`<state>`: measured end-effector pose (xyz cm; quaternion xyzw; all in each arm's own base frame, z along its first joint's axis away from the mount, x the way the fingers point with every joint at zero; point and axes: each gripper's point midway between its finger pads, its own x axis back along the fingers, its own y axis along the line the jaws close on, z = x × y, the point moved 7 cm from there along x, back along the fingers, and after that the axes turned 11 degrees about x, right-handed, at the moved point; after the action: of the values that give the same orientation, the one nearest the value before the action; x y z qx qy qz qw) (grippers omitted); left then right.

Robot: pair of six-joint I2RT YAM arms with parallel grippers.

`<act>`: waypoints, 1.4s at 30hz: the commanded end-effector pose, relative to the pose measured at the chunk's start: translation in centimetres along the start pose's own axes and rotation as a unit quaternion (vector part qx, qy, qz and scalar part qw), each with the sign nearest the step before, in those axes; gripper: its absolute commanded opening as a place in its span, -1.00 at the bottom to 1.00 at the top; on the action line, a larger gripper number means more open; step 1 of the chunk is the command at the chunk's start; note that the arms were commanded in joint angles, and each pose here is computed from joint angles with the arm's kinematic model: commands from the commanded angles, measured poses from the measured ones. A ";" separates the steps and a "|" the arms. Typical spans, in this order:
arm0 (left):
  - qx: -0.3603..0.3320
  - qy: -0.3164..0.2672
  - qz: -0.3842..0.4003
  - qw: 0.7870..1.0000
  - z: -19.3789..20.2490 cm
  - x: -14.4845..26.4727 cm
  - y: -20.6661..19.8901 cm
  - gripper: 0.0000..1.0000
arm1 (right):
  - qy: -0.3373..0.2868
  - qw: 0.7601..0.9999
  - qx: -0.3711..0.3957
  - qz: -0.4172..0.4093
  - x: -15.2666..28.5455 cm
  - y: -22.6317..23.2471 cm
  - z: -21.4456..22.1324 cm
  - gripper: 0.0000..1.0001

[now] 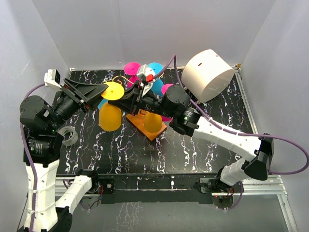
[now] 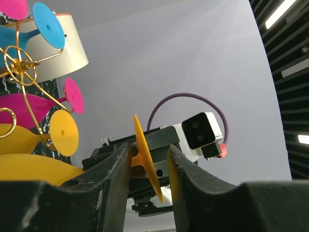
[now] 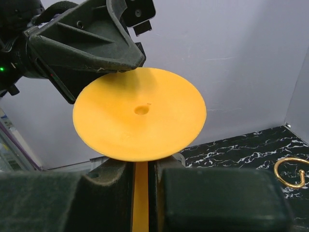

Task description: Place the wine glass upside down on the wine glass rack

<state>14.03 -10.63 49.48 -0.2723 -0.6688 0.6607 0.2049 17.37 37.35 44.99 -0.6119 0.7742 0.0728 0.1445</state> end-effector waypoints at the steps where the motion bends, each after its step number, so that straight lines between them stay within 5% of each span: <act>1: -0.020 0.008 -0.004 1.000 0.7 0.9 -0.3 -0.41 | -0.022 0.999 0.042 0.016 -0.3 -0.1 -2.4 -1.00; 8: -0.028 0.001 0.001 1.000 0.8 1.3 -0.1 -1.00 | -0.026 0.998 0.047 0.023 0.1 -0.1 -2.9 -1.00; 14: -0.026 -0.007 0.000 1.000 0.8 1.3 -0.1 -1.00 | -0.039 0.998 0.042 0.022 0.9 0.2 -3.5 -0.98; 21: -0.021 -0.026 -0.003 0.999 0.5 1.4 0.2 -1.00 | -0.046 0.998 0.037 0.036 2.8 0.5 -4.0 -0.02; 24: -0.025 -0.043 -0.025 0.998 0.1 1.4 1.0 -1.00 | -0.040 0.997 0.041 0.048 4.4 0.6 -3.4 0.22; 42: -0.028 -0.046 -0.088 0.995 0.1 1.8 3.2 -1.00 | -0.063 0.994 0.013 0.087 11.1 2.0 -5.9 0.32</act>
<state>13.52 -9.42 45.82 -0.1637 -0.7117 0.6475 0.2176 12.57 26.63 46.05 -0.5492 0.8107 0.0920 0.1810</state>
